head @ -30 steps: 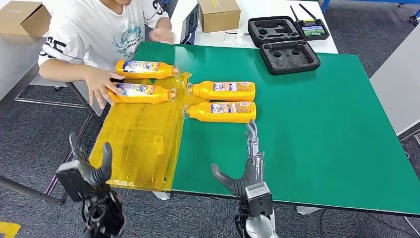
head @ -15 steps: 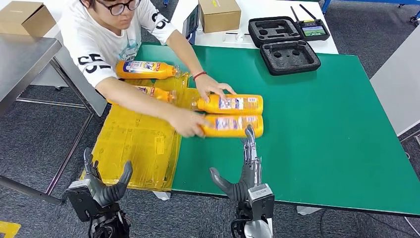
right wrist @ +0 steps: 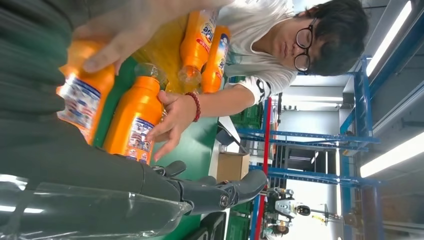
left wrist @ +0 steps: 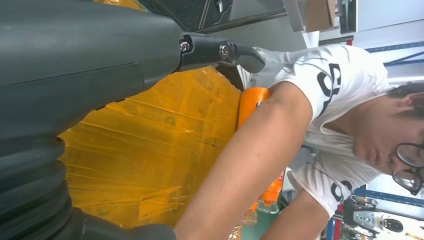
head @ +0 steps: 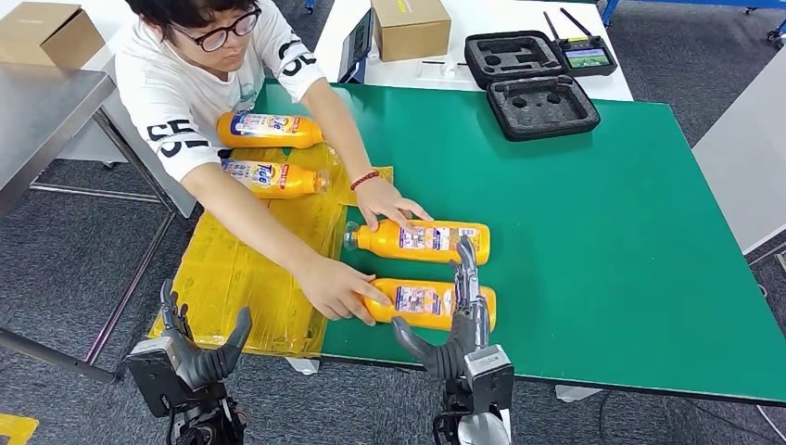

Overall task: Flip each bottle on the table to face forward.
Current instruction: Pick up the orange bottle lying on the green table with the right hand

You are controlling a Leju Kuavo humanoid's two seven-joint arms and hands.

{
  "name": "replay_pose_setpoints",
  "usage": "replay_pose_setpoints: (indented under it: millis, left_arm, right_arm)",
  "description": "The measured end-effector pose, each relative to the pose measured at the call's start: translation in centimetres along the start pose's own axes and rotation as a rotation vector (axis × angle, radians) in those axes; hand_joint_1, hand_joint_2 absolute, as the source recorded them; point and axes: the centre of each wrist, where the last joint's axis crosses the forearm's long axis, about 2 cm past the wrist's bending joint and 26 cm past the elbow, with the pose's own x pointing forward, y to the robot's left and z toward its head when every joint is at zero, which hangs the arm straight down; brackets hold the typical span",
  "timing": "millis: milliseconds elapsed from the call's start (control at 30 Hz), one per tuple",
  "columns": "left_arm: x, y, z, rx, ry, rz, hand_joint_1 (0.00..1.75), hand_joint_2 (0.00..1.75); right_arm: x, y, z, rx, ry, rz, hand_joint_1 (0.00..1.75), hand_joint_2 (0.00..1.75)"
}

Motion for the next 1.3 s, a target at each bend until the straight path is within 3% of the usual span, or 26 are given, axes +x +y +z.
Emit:
replay_pose_setpoints:
  millis: [300, 533, 867, 1033, 1300]
  left_arm:
    - [0.0, 0.0, 0.1, 0.003, 0.005, 0.028, 0.00, 1.75]
    - [0.0, 0.0, 0.0, -0.005, -0.011, 0.042, 0.00, 1.75]
    - [0.1, 0.0, -0.1, -0.013, -0.014, 0.048, 0.00, 1.75]
    - [0.1, 0.0, -0.1, -0.043, -0.013, 0.058, 0.00, 1.75]
    - [0.0, 0.6, -0.6, -0.049, -0.016, 0.044, 0.00, 1.75]
  right_arm:
    - [-0.2, 0.1, -0.2, 0.065, -0.003, 0.031, 0.00, 1.75]
    - [-0.7, -0.8, -1.9, 0.262, 0.090, 0.148, 0.00, 1.75]
    - [-1.1, -2.0, -3.0, 0.362, 0.121, 0.242, 0.00, 1.75]
    - [-2.7, -4.9, -4.8, 0.524, 0.201, 0.433, 0.00, 1.75]
    - [-4.8, -10.6, -6.7, 0.664, 0.325, 0.644, 0.00, 1.75]
